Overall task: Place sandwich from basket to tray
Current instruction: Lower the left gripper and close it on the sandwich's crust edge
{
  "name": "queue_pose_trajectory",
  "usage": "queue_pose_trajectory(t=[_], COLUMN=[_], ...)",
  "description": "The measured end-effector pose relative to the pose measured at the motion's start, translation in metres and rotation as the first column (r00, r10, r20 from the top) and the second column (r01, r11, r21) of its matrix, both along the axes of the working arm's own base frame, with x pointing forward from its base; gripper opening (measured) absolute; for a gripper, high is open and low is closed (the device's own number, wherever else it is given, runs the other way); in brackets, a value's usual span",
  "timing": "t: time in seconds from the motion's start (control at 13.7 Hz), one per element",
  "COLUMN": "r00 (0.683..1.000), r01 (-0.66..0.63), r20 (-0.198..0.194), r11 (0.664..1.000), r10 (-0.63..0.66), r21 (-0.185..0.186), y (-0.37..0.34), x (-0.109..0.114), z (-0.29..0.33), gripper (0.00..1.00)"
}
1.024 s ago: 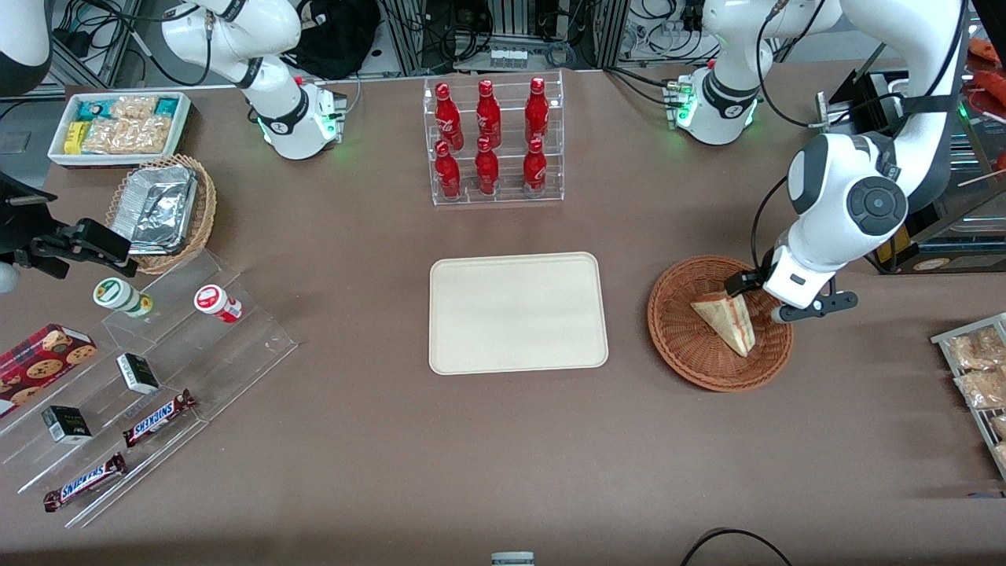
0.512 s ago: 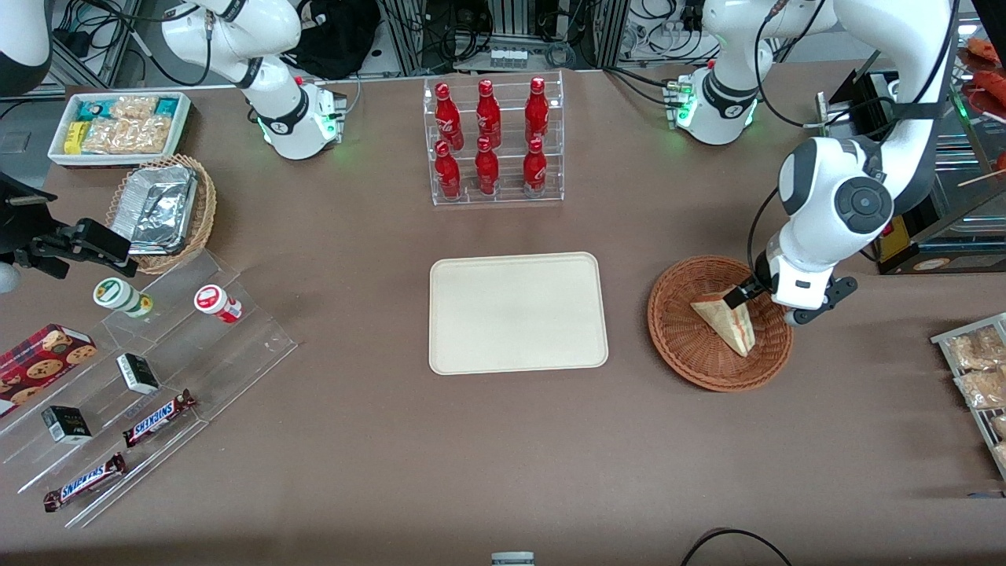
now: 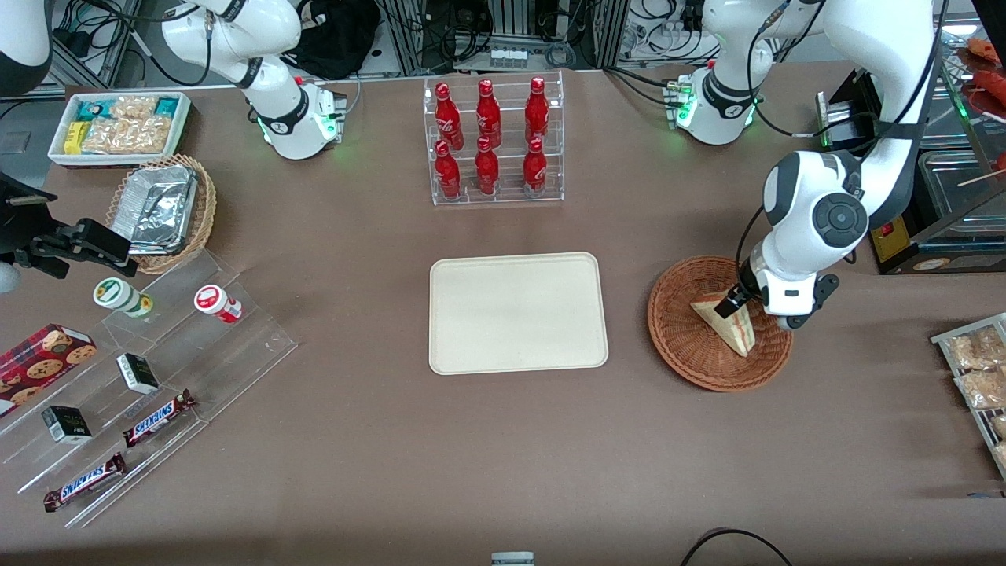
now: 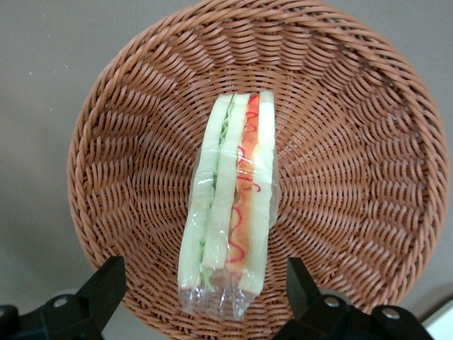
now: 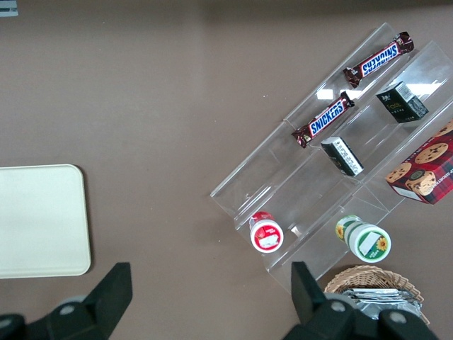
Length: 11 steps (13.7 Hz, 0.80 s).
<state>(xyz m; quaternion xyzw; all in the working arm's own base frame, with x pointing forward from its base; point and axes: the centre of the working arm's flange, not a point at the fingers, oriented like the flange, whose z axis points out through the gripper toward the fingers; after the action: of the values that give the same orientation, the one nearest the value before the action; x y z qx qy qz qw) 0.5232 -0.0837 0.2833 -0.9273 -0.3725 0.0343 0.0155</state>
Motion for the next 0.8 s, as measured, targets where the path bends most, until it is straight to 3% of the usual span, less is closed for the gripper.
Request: queue_pose_trajectory(t=[0.44, 0.59, 0.8], r00=[0.997, 0.994, 0.990], r01=[-0.076, -0.107, -0.138], r20=[-0.003, -0.004, 0.002], r11=[0.997, 0.994, 0.990], r10=[0.076, 0.107, 0.138], r21=[-0.002, 0.000, 0.000], y=[-0.001, -0.001, -0.001], x=[0.002, 0.003, 0.005], z=[-0.022, -0.027, -0.025], gripper=[1.00, 0.95, 0.63])
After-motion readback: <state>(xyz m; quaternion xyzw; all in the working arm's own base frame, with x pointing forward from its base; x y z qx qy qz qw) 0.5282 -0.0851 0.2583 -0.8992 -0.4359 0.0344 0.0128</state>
